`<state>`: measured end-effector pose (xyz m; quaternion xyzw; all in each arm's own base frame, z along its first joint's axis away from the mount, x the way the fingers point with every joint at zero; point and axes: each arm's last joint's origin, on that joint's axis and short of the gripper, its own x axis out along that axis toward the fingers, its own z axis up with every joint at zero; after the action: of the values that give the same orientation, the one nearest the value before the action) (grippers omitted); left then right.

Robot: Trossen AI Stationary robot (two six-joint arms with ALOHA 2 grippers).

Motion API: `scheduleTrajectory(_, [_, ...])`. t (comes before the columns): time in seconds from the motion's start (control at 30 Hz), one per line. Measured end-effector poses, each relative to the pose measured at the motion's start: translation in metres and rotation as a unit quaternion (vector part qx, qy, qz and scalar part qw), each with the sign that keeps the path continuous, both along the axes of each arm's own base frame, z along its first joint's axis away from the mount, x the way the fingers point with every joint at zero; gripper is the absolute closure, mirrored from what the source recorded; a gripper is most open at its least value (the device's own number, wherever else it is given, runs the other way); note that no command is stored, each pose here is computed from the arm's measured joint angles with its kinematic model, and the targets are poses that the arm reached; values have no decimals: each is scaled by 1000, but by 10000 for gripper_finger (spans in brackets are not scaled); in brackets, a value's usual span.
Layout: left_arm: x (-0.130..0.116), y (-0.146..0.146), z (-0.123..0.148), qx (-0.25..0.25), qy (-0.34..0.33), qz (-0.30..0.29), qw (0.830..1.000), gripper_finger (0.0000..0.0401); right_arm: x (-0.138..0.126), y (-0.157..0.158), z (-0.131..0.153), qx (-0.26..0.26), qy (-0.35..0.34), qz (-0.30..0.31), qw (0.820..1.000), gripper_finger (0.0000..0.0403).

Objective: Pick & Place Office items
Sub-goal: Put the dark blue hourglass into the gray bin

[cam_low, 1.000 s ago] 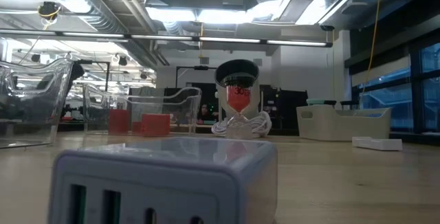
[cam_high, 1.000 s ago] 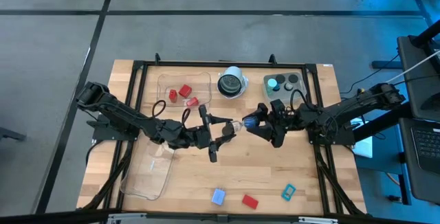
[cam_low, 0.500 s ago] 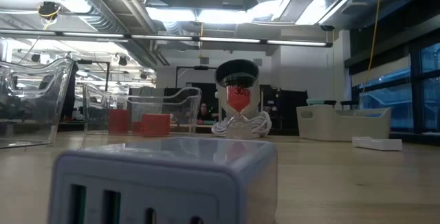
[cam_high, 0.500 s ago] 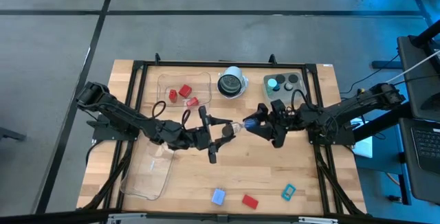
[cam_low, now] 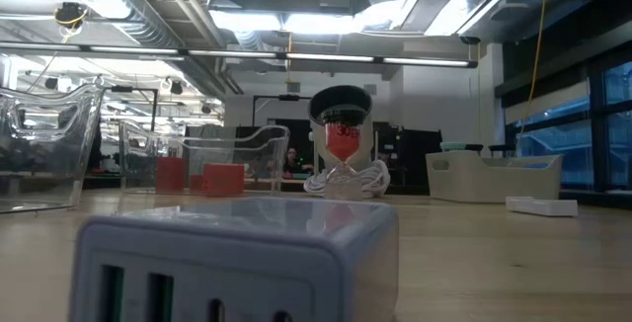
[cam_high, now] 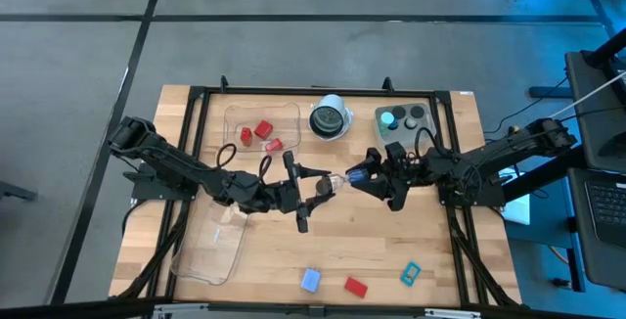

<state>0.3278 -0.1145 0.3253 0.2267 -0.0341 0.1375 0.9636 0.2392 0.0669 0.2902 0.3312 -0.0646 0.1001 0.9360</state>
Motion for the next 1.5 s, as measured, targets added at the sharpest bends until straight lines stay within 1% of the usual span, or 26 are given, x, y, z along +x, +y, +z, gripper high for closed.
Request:
scheduleTrajectory(0.07, [0, -1, 0, 0, 0, -3, 1000, 170, 0, 0, 0, 0, 0, 0, 1000, 199])
scheduleTrajectory(0.2, [-1, -2, 2, -5, -9, -6, 1000, 145, 1, 0, -3, -3, 11, -5, 1000, 199])
scheduleTrajectory(0.4, [-2, -2, 3, -6, -9, -1, 1000, 107, 0, 0, -2, -2, 7, -3, 1000, 196])
scheduleTrajectory(0.53, [-3, -2, 12, -16, -38, 12, 999, 93, 1, -1, -3, -2, 13, -15, 1000, 194])
scheduleTrajectory(0.63, [-7, -2, 20, -19, -49, 49, 997, 90, 1, -4, -5, -5, 28, -28, 999, 198])
scheduleTrajectory(0.7, [-12, -2, 26, -32, -53, 82, 995, 89, 0, -9, -6, -1, 45, -37, 998, 198])
scheduleTrajectory(0.83, [-25, -3, 36, -75, -64, 144, 985, 92, -6, -28, -14, 7, 119, -85, 989, 194])
scheduleTrajectory(0.9, [-31, -6, 38, -90, -65, 164, 980, 93, -11, -41, -18, 10, 159, -125, 979, 194])
scheduleTrajectory(0.97, [-35, -8, 39, -104, -67, 181, 976, 93, -18, -54, -24, 13, 205, -168, 964, 196])
scheduleTrajectory(1.1, [-40, -13, 41, -119, -67, 198, 971, 94, -36, -81, -36, 21, 294, -255, 921, 196])
scheduleTrajectory(1.17, [-41, -15, 40, -118, -62, 202, 970, 95, -45, -92, -39, 28, 324, -287, 901, 196])
scheduleTrajectory(1.3, [-41, -15, 39, -115, -58, 205, 970, 95, -61, -109, -43, 39, 371, -329, 867, 196])
scheduleTrajectory(1.4, [-40, -14, 38, -109, -51, 208, 971, 95, -70, -117, -39, 43, 417, -343, 841, 196])
scheduleTrajectory(1.5, [-39, -11, 37, -105, -46, 218, 969, 95, -79, -122, -30, 33, 470, -355, 808, 195])
